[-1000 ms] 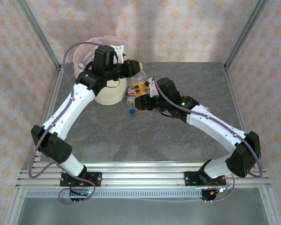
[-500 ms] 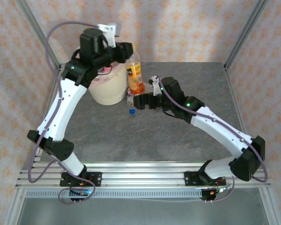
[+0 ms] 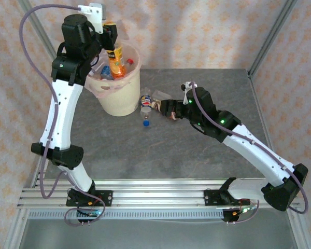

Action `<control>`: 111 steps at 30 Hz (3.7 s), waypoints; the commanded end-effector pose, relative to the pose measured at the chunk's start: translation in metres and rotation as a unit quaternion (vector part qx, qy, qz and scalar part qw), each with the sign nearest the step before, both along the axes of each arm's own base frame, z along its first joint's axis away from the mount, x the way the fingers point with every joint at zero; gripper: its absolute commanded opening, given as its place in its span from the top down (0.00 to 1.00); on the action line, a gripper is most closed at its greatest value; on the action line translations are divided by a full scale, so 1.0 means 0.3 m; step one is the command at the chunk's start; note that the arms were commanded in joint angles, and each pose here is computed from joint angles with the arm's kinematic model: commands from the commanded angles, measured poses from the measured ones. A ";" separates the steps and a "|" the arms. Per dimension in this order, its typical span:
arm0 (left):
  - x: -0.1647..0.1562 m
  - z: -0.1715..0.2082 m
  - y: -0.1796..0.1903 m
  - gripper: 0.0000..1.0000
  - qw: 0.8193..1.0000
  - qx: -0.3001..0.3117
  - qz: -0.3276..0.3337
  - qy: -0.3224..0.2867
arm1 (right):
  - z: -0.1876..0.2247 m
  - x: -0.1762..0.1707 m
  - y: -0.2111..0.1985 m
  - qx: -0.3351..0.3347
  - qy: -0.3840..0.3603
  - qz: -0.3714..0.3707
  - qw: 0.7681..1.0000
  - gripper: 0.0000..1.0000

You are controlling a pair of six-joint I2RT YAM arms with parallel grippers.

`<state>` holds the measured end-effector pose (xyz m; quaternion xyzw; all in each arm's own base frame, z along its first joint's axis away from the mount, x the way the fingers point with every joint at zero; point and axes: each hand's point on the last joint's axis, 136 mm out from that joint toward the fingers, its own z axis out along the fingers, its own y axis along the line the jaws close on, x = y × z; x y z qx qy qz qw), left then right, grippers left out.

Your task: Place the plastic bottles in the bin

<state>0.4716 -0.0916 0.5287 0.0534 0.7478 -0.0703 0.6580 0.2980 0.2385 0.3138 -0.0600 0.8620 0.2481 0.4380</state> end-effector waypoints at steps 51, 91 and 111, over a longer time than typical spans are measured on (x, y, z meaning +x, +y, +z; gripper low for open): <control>0.183 -0.713 -0.044 0.53 0.925 0.235 -0.140 0.263 | -0.072 0.003 -0.092 -0.036 0.025 -0.073 0.996 0.01; -0.164 -0.213 0.208 0.00 0.981 0.083 0.111 0.135 | -0.207 0.149 -0.618 -0.069 0.134 -0.293 0.944 0.01; -0.523 -0.450 0.259 0.00 0.979 -0.078 0.143 0.123 | -0.584 0.350 -0.857 -0.087 0.274 -0.302 0.909 0.01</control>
